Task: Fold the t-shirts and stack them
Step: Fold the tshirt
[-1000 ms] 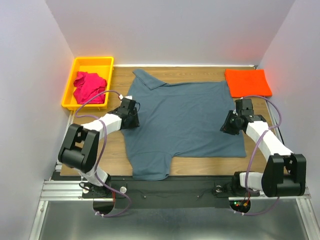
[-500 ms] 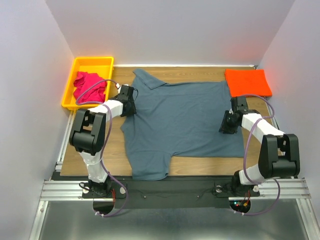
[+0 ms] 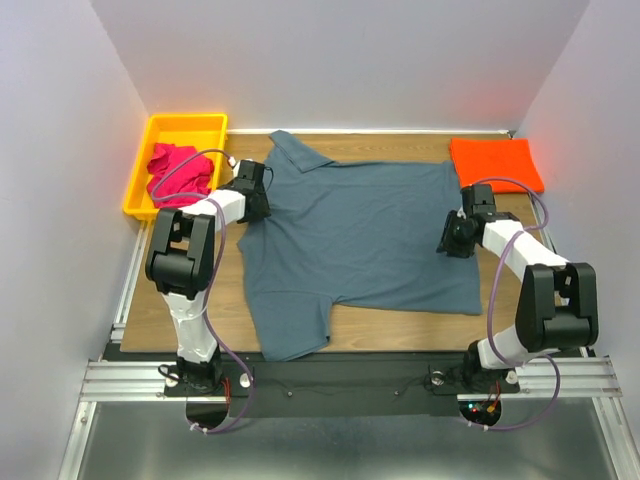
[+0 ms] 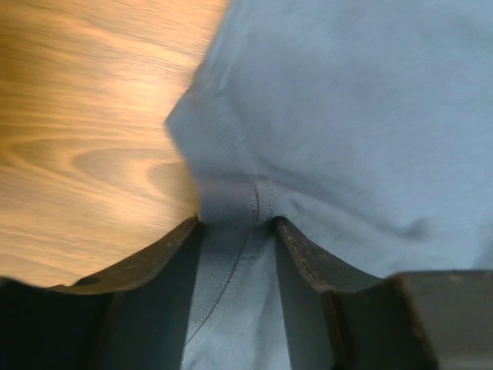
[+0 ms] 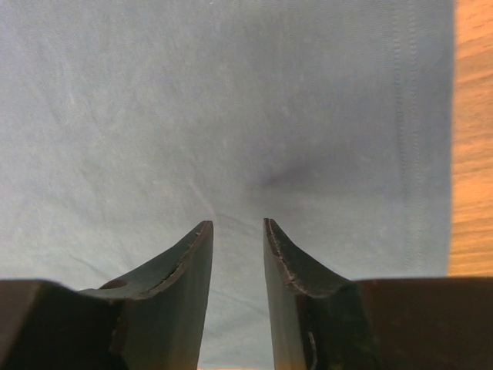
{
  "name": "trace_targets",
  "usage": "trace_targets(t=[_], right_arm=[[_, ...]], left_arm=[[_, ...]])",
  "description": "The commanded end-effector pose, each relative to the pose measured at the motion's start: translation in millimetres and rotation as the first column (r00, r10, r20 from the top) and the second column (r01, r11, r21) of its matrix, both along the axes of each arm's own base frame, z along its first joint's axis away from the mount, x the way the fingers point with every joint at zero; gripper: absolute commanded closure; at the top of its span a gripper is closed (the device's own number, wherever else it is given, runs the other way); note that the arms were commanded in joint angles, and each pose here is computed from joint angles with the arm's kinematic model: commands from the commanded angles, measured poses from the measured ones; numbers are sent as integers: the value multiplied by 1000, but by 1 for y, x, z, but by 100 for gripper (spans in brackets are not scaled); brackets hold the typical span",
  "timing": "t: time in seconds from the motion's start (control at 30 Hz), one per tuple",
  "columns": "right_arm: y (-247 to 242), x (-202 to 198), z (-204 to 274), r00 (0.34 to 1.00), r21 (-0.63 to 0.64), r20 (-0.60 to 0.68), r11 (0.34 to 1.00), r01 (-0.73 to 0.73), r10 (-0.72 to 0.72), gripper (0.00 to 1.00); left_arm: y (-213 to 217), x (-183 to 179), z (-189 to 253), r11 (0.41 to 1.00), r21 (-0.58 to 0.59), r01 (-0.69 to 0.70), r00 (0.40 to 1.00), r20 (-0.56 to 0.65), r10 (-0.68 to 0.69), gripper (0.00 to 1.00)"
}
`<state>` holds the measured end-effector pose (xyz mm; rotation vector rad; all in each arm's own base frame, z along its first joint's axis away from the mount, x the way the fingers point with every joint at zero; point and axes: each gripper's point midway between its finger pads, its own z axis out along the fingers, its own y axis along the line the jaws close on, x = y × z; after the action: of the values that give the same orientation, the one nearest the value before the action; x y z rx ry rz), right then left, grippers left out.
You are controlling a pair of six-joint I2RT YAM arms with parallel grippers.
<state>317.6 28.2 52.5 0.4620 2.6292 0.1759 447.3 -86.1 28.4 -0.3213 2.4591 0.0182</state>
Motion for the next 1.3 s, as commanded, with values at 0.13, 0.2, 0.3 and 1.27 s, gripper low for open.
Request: trace_targets(t=[0.13,0.2,0.3,1.27], right_arm=[[51,10,43,979,14,133,987,-159,156,55],[73,7,46,968,28,140,977,-212,206,53],[100,2,46,955,23,136,963,-270,265,51],[120,-126,-34,905,115,-243,937,-331,350,40]], left_arm=[[8,-19,58,1000,-5,-25,998,64,25,23],[0,-37,73,1000,-28,-7,996,83,9,20],[-17,-65,85,999,-32,38,994,102,-35,20],[-40,-264,-7,968,-250,33,918,-376,-128,45]])
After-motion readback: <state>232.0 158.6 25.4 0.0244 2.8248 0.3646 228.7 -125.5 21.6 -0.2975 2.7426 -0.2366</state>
